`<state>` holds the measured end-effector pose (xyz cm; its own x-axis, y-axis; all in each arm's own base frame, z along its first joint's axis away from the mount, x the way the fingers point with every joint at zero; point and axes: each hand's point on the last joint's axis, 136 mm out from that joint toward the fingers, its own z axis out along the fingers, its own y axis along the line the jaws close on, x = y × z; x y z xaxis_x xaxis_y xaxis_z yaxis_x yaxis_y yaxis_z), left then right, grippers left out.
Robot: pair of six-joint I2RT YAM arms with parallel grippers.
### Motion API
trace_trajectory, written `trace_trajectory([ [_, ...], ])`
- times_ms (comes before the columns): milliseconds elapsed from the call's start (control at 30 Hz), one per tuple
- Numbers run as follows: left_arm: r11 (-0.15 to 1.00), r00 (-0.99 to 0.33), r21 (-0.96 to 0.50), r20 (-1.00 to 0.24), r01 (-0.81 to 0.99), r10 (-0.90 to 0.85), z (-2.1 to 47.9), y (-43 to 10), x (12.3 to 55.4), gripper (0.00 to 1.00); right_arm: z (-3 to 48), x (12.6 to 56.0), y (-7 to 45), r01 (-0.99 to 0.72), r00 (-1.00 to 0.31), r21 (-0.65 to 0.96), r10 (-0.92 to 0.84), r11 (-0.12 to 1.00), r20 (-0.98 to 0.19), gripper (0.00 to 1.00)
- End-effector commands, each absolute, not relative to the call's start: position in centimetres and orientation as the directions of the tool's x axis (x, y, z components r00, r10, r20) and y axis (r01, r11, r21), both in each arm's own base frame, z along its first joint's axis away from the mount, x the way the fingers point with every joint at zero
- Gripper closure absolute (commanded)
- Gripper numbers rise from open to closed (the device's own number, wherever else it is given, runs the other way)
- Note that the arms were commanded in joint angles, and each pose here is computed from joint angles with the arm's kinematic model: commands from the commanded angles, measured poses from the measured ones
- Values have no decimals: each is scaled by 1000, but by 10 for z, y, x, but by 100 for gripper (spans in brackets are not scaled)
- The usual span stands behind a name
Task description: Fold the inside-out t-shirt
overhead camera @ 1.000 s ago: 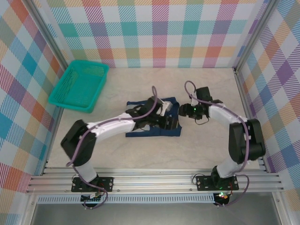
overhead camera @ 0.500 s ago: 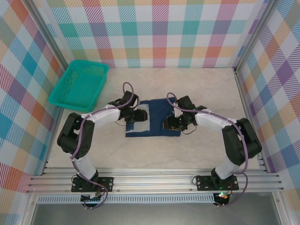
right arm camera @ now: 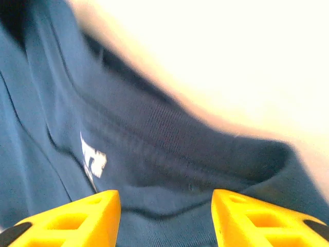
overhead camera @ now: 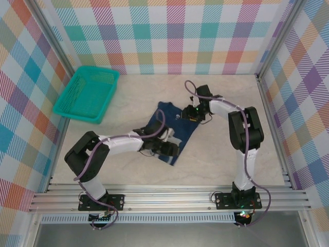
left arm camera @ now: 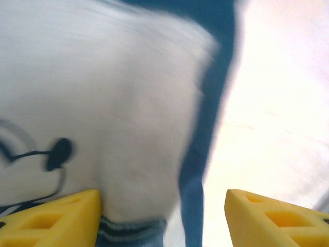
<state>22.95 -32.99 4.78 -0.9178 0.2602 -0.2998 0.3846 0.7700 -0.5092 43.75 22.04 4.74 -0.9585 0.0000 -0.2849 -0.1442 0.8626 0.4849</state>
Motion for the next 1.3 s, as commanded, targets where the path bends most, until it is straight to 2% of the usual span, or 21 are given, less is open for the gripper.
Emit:
trace_trajectory([
  [0,644,-878,-605,-402,468,260,98,-382,224,35,88,450,243,-297,-919,520,-91,801,-385,49],
  [67,639,-852,-587,-471,497,229,120,-384,239,34,111,452,240,-342,-888,496,-102,798,-448,47],
  [167,711,-830,-524,-537,469,151,135,-354,275,33,124,442,219,-330,-876,452,-91,829,-475,44],
  [300,815,-866,-505,-500,283,-9,124,-280,335,33,111,430,179,-208,-904,435,-3,876,-427,39],
  [433,869,-876,-473,-469,144,-110,101,-219,390,26,92,434,159,-127,-923,399,40,908,-383,33],
  [633,868,-903,-479,-420,133,-94,73,-203,439,21,64,440,157,-91,-946,375,38,923,-322,25],
  [800,841,-929,-513,-370,173,-34,57,-218,450,20,48,438,185,-109,-962,465,24,878,-271,24],
  [1000,819,-948,-542,-319,188,7,40,-228,450,21,33,439,203,-108,-972,504,15,857,-234,28],
  [1267,765,-960,-610,-278,205,35,33,-243,440,37,25,432,228,-116,-979,552,-1,826,-205,38],
])
